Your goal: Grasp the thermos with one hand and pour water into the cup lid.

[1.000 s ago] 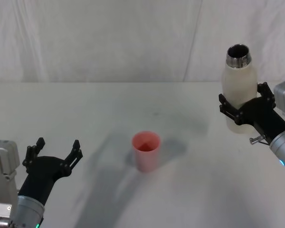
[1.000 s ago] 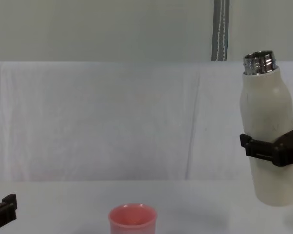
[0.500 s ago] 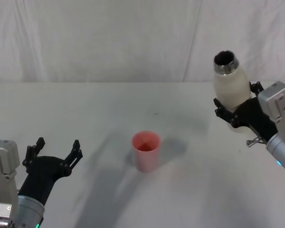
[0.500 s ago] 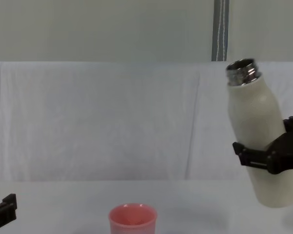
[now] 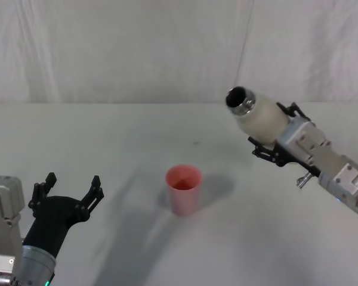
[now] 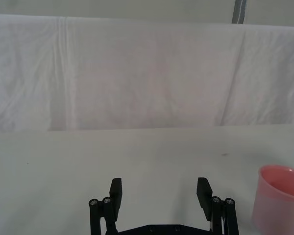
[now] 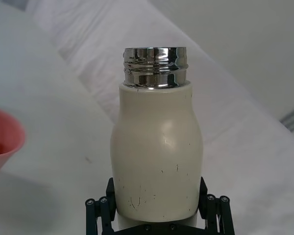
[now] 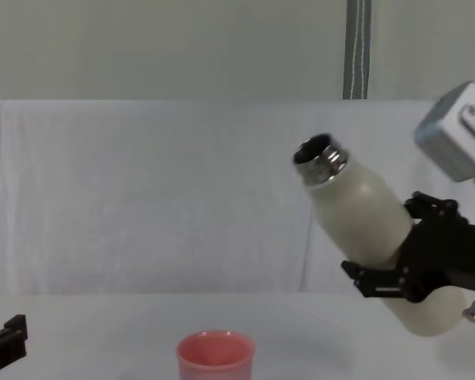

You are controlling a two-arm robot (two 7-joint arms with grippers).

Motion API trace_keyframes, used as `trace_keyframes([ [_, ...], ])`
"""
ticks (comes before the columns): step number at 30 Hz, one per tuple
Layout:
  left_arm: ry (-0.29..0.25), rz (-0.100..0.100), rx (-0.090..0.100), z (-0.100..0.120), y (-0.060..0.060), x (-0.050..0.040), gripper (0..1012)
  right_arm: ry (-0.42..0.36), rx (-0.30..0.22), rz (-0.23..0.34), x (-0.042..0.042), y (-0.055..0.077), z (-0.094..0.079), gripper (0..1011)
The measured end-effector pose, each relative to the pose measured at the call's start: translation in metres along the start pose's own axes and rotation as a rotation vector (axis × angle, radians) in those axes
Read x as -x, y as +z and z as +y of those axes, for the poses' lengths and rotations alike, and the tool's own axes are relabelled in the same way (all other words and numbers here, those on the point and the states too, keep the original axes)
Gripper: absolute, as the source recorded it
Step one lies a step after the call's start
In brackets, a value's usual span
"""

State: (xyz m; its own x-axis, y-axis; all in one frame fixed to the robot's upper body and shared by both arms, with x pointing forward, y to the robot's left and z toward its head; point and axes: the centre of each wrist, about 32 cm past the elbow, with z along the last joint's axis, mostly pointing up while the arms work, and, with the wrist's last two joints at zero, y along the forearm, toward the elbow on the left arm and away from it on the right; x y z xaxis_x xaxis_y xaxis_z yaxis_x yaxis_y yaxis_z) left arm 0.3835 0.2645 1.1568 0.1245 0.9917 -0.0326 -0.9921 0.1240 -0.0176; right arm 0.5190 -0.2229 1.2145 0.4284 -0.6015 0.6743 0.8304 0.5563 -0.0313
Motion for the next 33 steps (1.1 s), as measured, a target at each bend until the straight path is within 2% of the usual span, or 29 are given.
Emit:
trace_keyframes([
  [8, 0.000, 0.000, 0.000, 0.000, 0.000, 0.0000, 1001, 0.058, 0.014, -0.112, 0.0032, 0.006, 0.010, 950],
  [15, 0.000, 0.000, 0.000, 0.000, 0.000, 0.0000, 1001, 0.098, 0.023, -0.204, 0.0126, 0.010, 0.018, 950],
  [22, 0.000, 0.000, 0.000, 0.000, 0.000, 0.0000, 1001, 0.116, 0.035, -0.249, 0.0204, 0.009, 0.024, 950],
  [28, 0.000, 0.000, 0.000, 0.000, 0.000, 0.0000, 1001, 0.122, 0.057, -0.281, 0.0231, 0.008, 0.028, 950],
  [33, 0.000, 0.000, 0.000, 0.000, 0.000, 0.0000, 1001, 0.126, 0.089, -0.330, 0.0243, 0.008, 0.030, 950],
])
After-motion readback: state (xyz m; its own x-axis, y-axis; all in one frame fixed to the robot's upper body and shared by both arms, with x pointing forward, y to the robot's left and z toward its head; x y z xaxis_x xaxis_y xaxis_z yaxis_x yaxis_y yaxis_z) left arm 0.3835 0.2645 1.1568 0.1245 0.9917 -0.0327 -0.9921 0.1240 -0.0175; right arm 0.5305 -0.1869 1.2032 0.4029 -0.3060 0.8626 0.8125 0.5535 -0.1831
